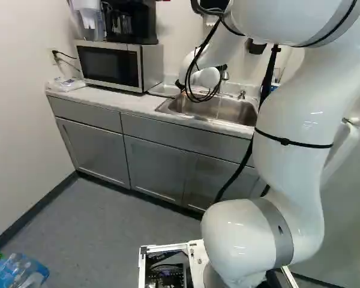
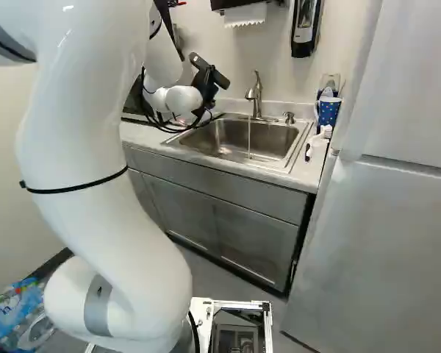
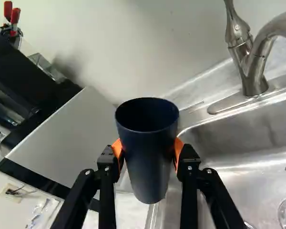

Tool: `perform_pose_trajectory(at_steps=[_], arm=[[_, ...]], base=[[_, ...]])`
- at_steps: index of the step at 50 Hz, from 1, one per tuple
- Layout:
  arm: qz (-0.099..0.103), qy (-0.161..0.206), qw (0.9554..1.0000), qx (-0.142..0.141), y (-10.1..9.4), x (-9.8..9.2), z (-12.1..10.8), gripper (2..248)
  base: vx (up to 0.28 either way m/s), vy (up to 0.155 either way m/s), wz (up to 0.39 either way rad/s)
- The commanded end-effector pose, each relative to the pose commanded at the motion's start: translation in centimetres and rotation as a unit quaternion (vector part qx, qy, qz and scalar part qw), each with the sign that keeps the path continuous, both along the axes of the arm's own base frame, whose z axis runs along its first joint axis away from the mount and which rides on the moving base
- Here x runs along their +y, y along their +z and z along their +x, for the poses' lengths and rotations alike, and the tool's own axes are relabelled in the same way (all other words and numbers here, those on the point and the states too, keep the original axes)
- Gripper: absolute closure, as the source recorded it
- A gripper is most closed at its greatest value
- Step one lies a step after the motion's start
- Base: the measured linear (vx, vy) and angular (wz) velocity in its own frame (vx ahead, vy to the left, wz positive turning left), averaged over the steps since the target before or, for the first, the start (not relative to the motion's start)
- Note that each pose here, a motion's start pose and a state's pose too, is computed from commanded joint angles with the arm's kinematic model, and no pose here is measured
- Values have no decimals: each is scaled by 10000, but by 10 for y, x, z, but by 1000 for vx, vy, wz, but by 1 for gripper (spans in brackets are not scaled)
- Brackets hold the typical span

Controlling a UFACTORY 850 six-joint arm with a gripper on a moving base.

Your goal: Rinse the cup and place it in the tray

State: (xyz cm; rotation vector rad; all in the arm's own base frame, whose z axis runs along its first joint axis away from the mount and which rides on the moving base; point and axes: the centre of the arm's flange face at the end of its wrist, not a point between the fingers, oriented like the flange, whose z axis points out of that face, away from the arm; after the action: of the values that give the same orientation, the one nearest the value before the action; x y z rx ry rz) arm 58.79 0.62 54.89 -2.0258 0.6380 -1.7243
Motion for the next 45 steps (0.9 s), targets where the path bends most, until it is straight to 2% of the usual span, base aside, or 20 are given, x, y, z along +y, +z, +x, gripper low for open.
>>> perform_pose_trajectory(at_steps=[12,22,33,45], arm=[[-624,99,9980,-7,0,0,0,128],[-1141,181,9933,-12,0,0,0,128],[-1707,271,9849,-18,0,0,0,128],[-2319,367,9720,-24,0,0,0,128]], base=[[0,0,0],[0,0,0],[0,0,0],[0,0,0]])
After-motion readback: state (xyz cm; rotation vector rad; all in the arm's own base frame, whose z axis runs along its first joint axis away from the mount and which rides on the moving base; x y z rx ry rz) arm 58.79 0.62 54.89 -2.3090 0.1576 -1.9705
